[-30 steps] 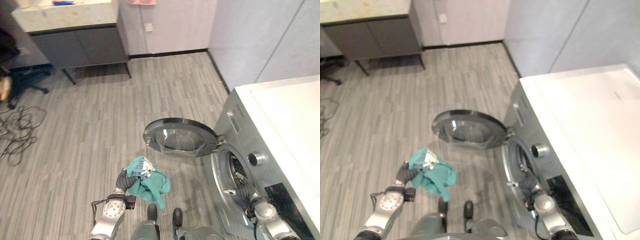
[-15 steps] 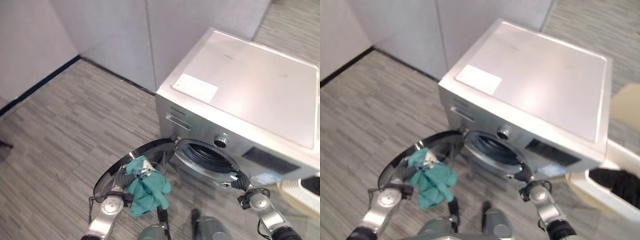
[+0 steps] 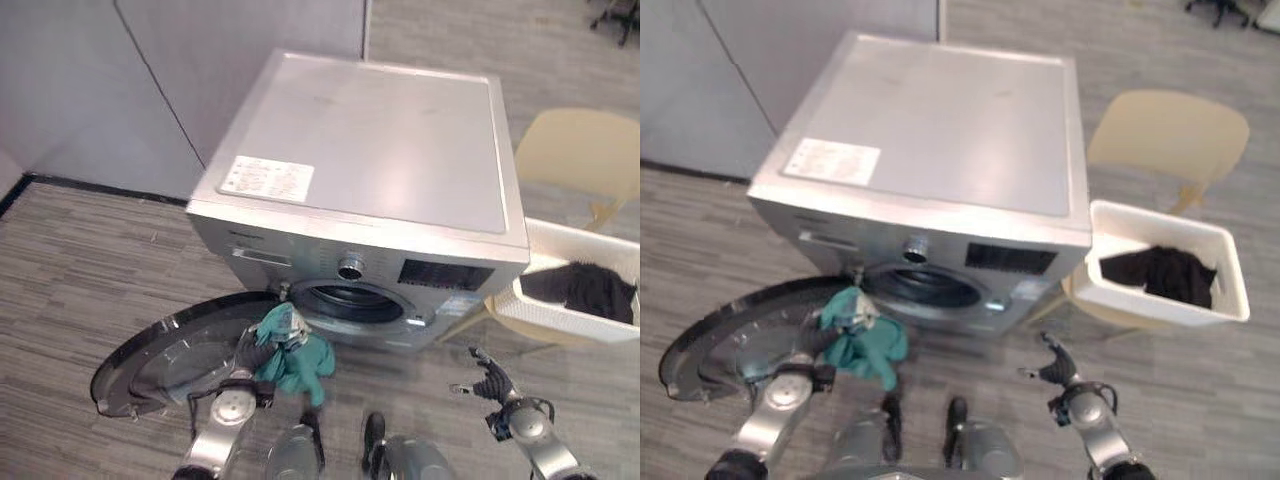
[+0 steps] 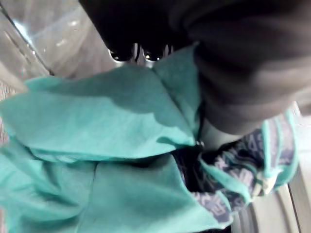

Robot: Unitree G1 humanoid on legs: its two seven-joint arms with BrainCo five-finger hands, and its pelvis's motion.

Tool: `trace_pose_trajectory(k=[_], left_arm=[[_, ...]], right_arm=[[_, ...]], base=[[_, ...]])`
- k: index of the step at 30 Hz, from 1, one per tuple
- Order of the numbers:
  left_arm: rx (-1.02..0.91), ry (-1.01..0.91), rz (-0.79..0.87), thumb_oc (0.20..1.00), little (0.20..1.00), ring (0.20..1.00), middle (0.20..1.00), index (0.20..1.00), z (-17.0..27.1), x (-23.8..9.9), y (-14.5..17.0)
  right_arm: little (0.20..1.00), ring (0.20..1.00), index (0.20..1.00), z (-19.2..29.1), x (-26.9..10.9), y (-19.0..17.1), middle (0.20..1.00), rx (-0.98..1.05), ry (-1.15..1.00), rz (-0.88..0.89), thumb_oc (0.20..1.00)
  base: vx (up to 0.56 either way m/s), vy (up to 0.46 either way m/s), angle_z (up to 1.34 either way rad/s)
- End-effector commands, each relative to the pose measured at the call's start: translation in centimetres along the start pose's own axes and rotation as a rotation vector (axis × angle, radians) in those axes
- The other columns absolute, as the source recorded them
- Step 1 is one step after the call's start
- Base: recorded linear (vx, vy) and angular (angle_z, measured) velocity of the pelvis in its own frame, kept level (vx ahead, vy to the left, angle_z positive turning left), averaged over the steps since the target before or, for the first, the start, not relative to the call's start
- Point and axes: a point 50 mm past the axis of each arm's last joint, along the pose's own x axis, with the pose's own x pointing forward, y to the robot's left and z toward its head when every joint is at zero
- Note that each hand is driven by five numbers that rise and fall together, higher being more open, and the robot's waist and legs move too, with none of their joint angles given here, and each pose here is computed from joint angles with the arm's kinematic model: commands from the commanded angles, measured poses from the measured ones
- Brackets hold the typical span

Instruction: Grab the laundry basket,head to the washer,open it,put in the laundry and shut it.

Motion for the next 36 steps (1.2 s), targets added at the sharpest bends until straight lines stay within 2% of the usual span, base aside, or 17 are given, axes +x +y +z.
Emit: trace_pose_trajectory(k=[1, 7, 13, 14, 17, 18, 20, 21, 24, 25, 27, 28, 29, 31, 32, 34, 36], left_arm=[[-0.069, -0.171, 0.04, 0.2, 0.2, 0.2, 0.2, 0.2, 3.7, 1.0, 0.5], [-0.115, -0.222, 0.112, 0.2, 0.2, 0.2, 0.2, 0.2, 5.4, 2.2, 1.0], [-0.535, -0.245, 0.195, 0.2, 0.2, 0.2, 0.2, 0.2, 8.1, 4.1, -0.9], [-0.536, -0.246, 0.195, 0.2, 0.2, 0.2, 0.2, 0.2, 8.1, 4.2, -0.9], [-0.747, -0.333, 0.145, 0.2, 0.2, 0.2, 0.2, 0.2, 13.0, 5.6, -2.5], [-0.747, -0.333, 0.145, 0.2, 0.2, 0.2, 0.2, 0.2, 13.0, 5.6, -2.5], [-0.76, -0.451, 0.136, 0.2, 0.2, 0.2, 0.2, 0.2, 17.5, 6.2, -1.8], [-0.76, -0.452, 0.136, 0.2, 0.2, 0.2, 0.2, 0.2, 17.5, 6.2, -1.8], [-0.684, -0.569, 0.169, 0.2, 0.2, 0.2, 0.2, 0.2, 21.6, 6.5, 0.0], [-0.629, -0.63, 0.22, 0.2, 0.2, 0.2, 0.2, 0.2, 23.9, 6.7, 2.1], [-0.593, -0.66, 0.25, 0.2, 0.2, 0.2, 0.2, 0.2, 25.5, 6.8, 3.5], [-0.541, -0.724, 0.3, 0.2, 0.2, 0.2, 0.2, 0.2, 28.4, 6.6, 5.9], [-0.541, -0.724, 0.299, 0.2, 0.2, 0.2, 0.2, 0.2, 28.5, 6.6, 5.9], [-0.476, -0.792, 0.349, 0.2, 0.2, 0.2, 0.2, 0.2, 31.8, 5.9, 8.2], [-0.444, -0.889, 0.393, 0.2, 0.2, 0.2, 0.2, 0.2, 35.7, 4.3, 10.1], [-0.441, -0.94, 0.415, 0.2, 0.2, 0.2, 0.2, 0.2, 37.4, 3.3, 10.9], [-0.427, -1.102, 0.442, 0.2, 0.2, 0.2, 0.2, 0.2, 42.0, 0.0, 11.7]], right_arm=[[1.0, 1.0, 1.0, 1.1, 0.3, -1.4, 1.0, 0.015, -0.06, -0.061, 1.0], [1.0, 1.0, 1.0, 3.1, 1.2, -2.1, 1.0, 0.049, -0.115, -0.113, 1.0], [1.0, 1.0, 1.0, 6.4, 2.1, -2.1, 1.0, 0.143, -0.207, -0.183, 1.0], [1.0, 1.0, 1.0, 6.4, 2.1, -2.2, 1.0, 0.143, -0.207, -0.183, 1.0], [1.0, 1.0, 1.0, 9.2, 2.3, -2.6, 1.0, 0.19, -0.304, -0.212, 1.0], [1.0, 1.0, 1.0, 9.2, 2.3, -2.6, 1.0, 0.19, -0.304, -0.212, 1.0], [1.0, 1.0, 1.0, 10.4, 2.1, -3.0, 1.0, 0.223, -0.362, -0.221, 1.0], [1.0, 1.0, 1.0, 10.4, 2.1, -3.0, 1.0, 0.223, -0.364, -0.222, 1.0], [1.0, 1.0, 1.0, 11.1, 1.5, -3.5, 1.0, 0.232, -0.425, -0.214, 1.0], [1.0, 1.0, 1.0, 11.1, 1.1, -3.7, 1.0, 0.225, -0.447, -0.205, 1.0], [1.0, 1.0, 1.0, 11.3, 1.0, -3.9, 1.0, 0.22, -0.467, -0.203, 1.0], [1.0, 1.0, 1.0, 11.7, 0.7, -4.0, 1.0, 0.218, -0.493, -0.193, 1.0], [1.0, 1.0, 1.0, 11.7, 0.7, -4.0, 1.0, 0.218, -0.494, -0.193, 1.0], [1.0, 1.0, 1.0, 12.0, 0.6, -4.3, 1.0, 0.218, -0.515, -0.185, 1.0], [1.0, 1.0, 1.0, 12.9, 0.5, -4.7, 1.0, 0.212, -0.56, -0.181, 1.0], [1.0, 1.0, 1.0, 13.1, 0.4, -5.0, 1.0, 0.213, -0.571, -0.186, 1.0], [1.0, 1.0, 1.0, 13.8, 0.0, -5.6, 1.0, 0.203, -0.618, -0.184, 1.0]], base=[[-0.01, 0.056, -1.06], [-0.17, 0.137, -0.7], [-0.05, -0.018, -0.18], [-0.07, -0.027, 0.09], [-0.06, -0.023, 0.02], [-0.02, -0.002, -0.04], [0.0, 0.002, -0.02], [0.0, 0.0, 0.0], [0.03, 0.001, -0.13], [0.06, 0.001, -0.23], [0.06, -0.013, -0.1], [0.06, -0.023, -0.07], [0.08, -0.029, -0.06], [0.06, -0.018, 0.0], [0.05, -0.026, 0.02], [0.04, -0.029, 0.04], [0.05, -0.042, 0.05]])
